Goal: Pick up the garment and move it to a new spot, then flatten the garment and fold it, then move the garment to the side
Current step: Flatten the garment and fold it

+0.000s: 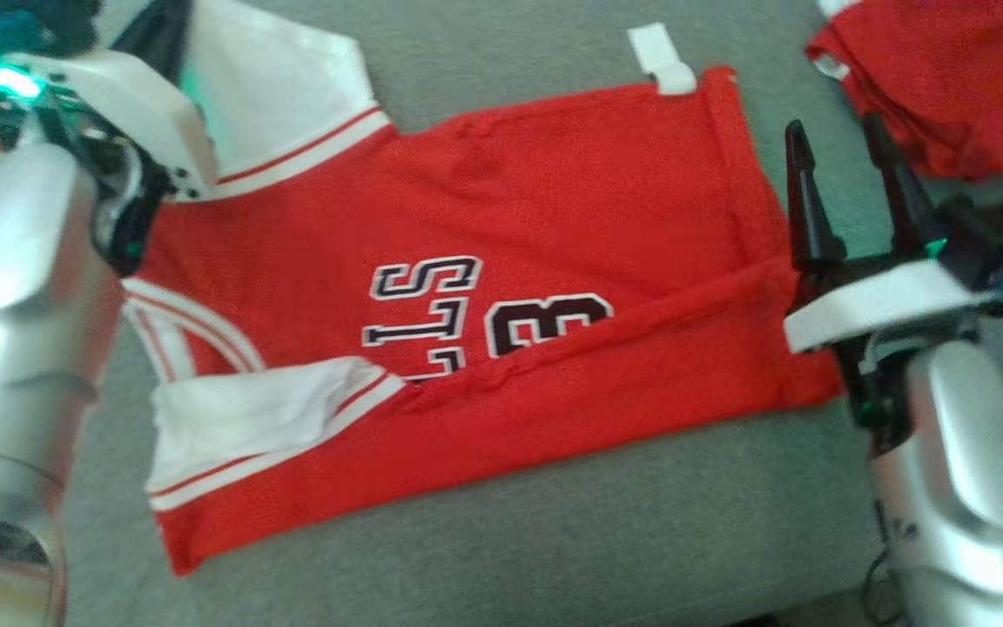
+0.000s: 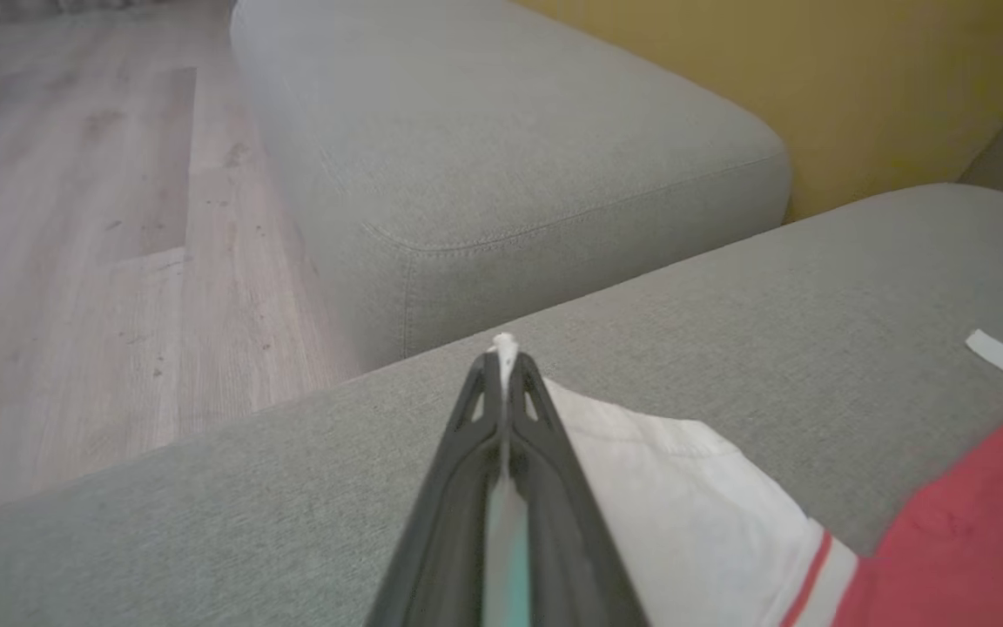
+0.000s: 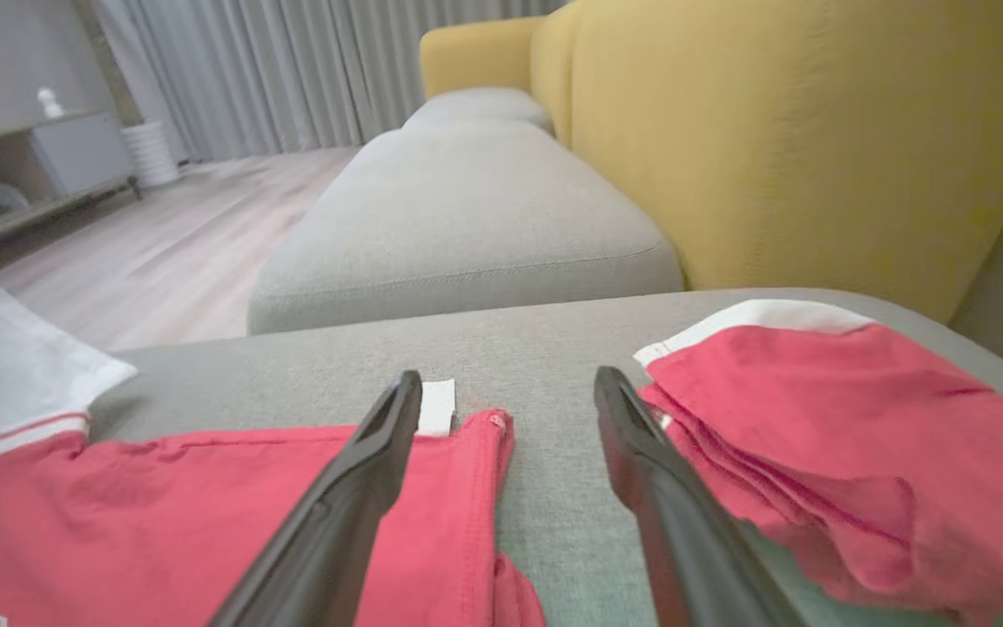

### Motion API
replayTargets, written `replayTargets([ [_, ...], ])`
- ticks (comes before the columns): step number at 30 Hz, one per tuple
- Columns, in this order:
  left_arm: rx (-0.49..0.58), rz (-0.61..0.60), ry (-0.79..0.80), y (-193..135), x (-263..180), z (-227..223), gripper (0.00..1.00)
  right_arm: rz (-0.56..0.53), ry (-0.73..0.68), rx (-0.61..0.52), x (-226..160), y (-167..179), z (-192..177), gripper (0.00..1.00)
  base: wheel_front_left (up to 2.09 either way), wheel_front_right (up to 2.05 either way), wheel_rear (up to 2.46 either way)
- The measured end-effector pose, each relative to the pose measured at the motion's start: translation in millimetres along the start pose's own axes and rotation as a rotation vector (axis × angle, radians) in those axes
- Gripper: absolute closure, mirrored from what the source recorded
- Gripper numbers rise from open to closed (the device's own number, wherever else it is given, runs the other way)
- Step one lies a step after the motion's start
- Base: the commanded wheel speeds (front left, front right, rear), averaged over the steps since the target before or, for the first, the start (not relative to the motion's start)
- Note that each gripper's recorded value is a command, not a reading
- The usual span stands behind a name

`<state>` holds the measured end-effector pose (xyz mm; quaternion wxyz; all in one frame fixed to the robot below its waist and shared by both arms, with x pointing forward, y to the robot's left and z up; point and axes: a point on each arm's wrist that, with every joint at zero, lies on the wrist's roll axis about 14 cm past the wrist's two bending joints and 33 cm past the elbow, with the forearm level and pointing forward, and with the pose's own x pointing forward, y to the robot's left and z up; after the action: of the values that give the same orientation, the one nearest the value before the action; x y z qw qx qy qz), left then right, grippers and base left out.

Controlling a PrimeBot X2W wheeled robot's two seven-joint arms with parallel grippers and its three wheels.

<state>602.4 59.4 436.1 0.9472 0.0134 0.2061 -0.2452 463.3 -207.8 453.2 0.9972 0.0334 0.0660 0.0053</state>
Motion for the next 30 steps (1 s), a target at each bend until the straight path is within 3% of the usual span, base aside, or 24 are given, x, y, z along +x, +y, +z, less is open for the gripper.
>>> replayTargets([
  [10, 0.054, -0.022, -0.105, -10.7, -62.4, 5.6, 1.0, 0.077, 0.314, -0.097, 45.5, 4.1, -24.5, 0.0, 0.0, 0.0, 0.0],
  [18, 0.059, -0.048, -0.101, -22.3, -80.6, -0.5, 1.0, 0.089, 0.536, -0.148, 71.2, 2.6, -66.8, 0.0, 0.0, 0.0, 0.0],
  [25, 0.053, -0.039, -0.091, -22.0, -83.1, -5.0, 1.0, 0.105, 0.592, -0.199, 82.9, 3.0, -78.1, 0.0, 0.0, 0.0, 0.0],
  [27, 0.052, -0.038, -0.086, -22.1, -83.0, -4.7, 1.0, 0.108, 0.582, -0.188, 84.0, 3.9, -77.6, 1.0, 0.0, 0.0, 0.0],
  [30, 0.057, -0.024, -0.09, -18.4, -83.8, -2.2, 1.0, 0.115, 0.574, -0.192, 81.4, 4.6, -77.5, 1.0, 0.0, 0.0, 0.0],
])
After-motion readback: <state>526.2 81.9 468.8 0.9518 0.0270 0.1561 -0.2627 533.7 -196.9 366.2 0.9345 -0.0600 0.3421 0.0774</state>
